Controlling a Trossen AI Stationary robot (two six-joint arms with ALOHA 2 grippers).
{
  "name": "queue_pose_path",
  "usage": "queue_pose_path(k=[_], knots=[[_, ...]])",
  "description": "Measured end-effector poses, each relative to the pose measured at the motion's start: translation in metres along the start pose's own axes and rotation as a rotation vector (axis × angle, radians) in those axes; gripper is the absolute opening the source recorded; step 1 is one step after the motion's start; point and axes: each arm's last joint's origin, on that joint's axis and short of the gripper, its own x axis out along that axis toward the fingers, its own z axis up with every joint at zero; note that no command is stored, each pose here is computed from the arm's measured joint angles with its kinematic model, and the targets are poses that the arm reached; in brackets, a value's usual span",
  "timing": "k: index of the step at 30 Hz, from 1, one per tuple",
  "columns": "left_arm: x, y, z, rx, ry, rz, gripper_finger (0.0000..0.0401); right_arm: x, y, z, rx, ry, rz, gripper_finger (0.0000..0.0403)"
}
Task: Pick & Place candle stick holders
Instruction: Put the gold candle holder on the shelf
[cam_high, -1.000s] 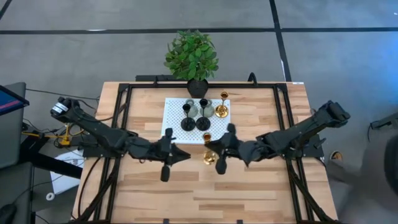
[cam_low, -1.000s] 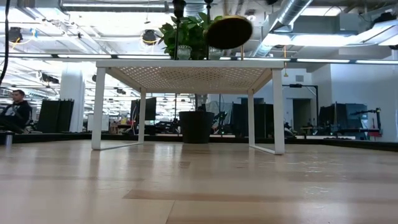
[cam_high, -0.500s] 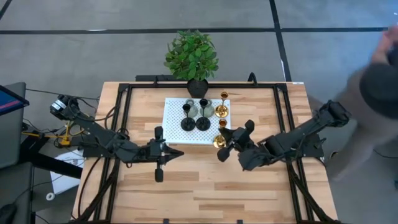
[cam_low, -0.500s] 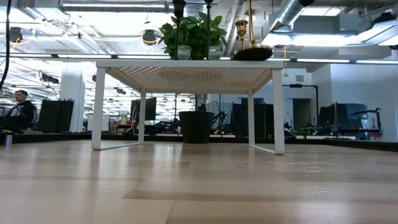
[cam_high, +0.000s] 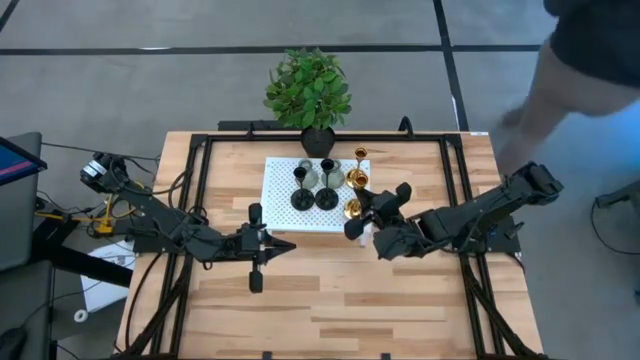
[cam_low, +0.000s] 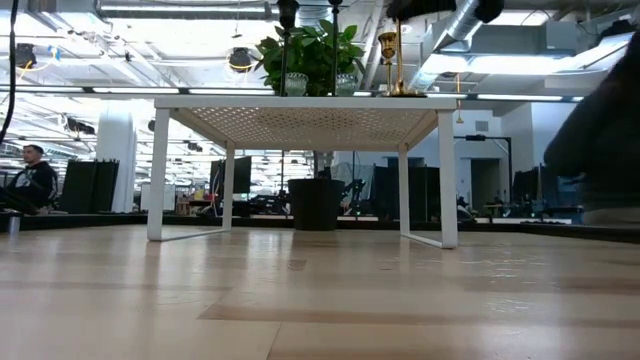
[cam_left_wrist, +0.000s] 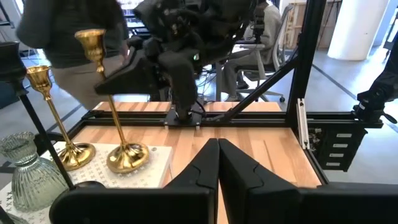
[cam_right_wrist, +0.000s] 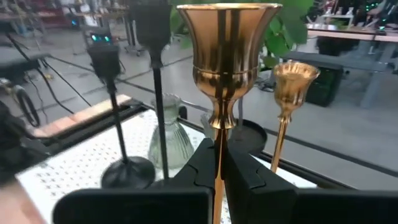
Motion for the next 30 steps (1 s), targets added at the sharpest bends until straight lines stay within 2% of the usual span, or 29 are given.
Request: queue_pose_path(k=[9, 16, 20, 24, 30], knots=[[0.000, 0.000, 0.000, 0.000, 0.000, 0.000, 0.0005, 0.021, -0.007, 0.002, 0.009, 0.031, -0.028, 0.0000], [0.000, 0.000, 0.000, 0.000, 0.000, 0.000, 0.0009, 0.030, -0.009, 0.003, 0.012, 0.089, 0.023, 0.0003], [0.000, 0.000, 0.000, 0.000, 0.001, 0.000, 0.0009, 0.031, -0.010, 0.003, 0.006, 0.103, 0.035, 0.0029], [0.000, 0.000, 0.000, 0.000, 0.001, 0.000, 0.0010, 0.031, -0.009, -0.002, -0.049, 0.126, 0.053, 0.0061], [0.000, 0.000, 0.000, -0.013, 0.001, 0.000, 0.0010, 0.025, -0.008, -0.001, -0.070, 0.119, 0.068, 0.0085]])
